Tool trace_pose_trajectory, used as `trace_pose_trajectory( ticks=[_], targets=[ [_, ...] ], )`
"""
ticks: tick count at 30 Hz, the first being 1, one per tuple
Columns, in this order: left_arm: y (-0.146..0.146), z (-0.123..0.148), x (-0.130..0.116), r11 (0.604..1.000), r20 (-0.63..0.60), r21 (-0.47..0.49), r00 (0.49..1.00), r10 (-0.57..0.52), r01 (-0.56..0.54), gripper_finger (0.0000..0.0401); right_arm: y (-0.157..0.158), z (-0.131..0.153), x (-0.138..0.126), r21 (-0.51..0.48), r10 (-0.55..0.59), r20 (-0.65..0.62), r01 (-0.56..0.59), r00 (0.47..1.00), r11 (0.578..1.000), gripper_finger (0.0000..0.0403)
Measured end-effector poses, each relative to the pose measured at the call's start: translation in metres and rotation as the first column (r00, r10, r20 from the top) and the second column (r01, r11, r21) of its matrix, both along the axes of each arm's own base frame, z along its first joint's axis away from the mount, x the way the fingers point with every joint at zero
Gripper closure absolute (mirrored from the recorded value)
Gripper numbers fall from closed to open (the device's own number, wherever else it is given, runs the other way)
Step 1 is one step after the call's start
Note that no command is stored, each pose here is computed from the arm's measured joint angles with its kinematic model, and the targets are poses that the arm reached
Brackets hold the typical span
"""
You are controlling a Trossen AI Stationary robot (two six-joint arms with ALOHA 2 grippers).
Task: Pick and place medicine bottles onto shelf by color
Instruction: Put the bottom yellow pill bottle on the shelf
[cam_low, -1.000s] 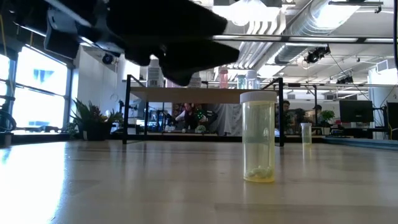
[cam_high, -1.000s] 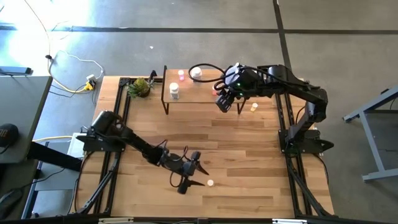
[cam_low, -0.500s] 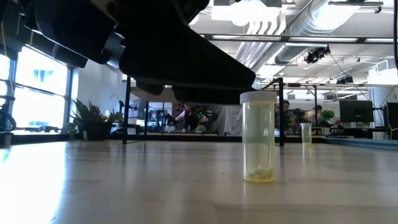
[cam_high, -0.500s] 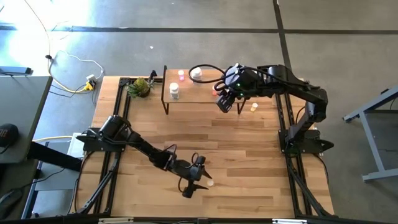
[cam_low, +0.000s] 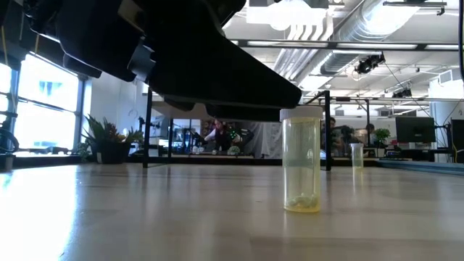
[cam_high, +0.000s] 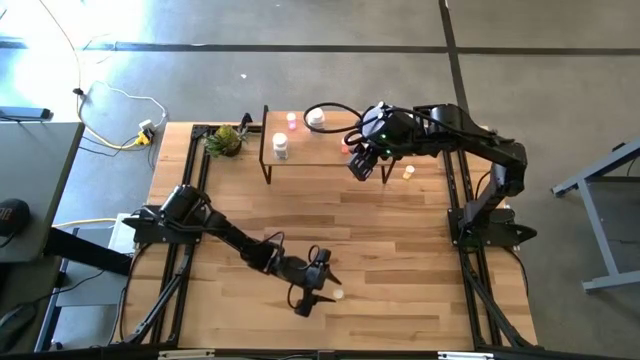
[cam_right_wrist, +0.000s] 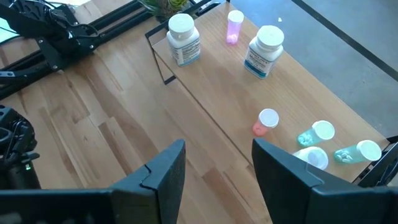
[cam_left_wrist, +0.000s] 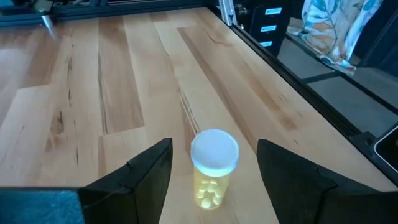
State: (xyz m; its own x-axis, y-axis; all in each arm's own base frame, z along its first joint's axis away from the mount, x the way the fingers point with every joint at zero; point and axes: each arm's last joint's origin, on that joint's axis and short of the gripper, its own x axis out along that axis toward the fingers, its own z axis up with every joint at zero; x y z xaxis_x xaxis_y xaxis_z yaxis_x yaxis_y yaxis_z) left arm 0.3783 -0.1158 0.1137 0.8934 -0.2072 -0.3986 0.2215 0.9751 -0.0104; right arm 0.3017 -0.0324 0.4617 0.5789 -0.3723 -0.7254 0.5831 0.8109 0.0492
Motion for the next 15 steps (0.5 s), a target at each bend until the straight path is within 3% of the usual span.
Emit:
trace_pose_trajectory(
  ticks=[15],
  targets=[
    [-0.004, 0.000, 0.014, 1.000, -0.047, 0.012, 0.999, 0.002, -0.001, 0.0178, 0.000, 0.000, 0.000, 0.000, 0.000, 0.000, 0.000, 1.000, 1.000, 0.0226]
  ],
)
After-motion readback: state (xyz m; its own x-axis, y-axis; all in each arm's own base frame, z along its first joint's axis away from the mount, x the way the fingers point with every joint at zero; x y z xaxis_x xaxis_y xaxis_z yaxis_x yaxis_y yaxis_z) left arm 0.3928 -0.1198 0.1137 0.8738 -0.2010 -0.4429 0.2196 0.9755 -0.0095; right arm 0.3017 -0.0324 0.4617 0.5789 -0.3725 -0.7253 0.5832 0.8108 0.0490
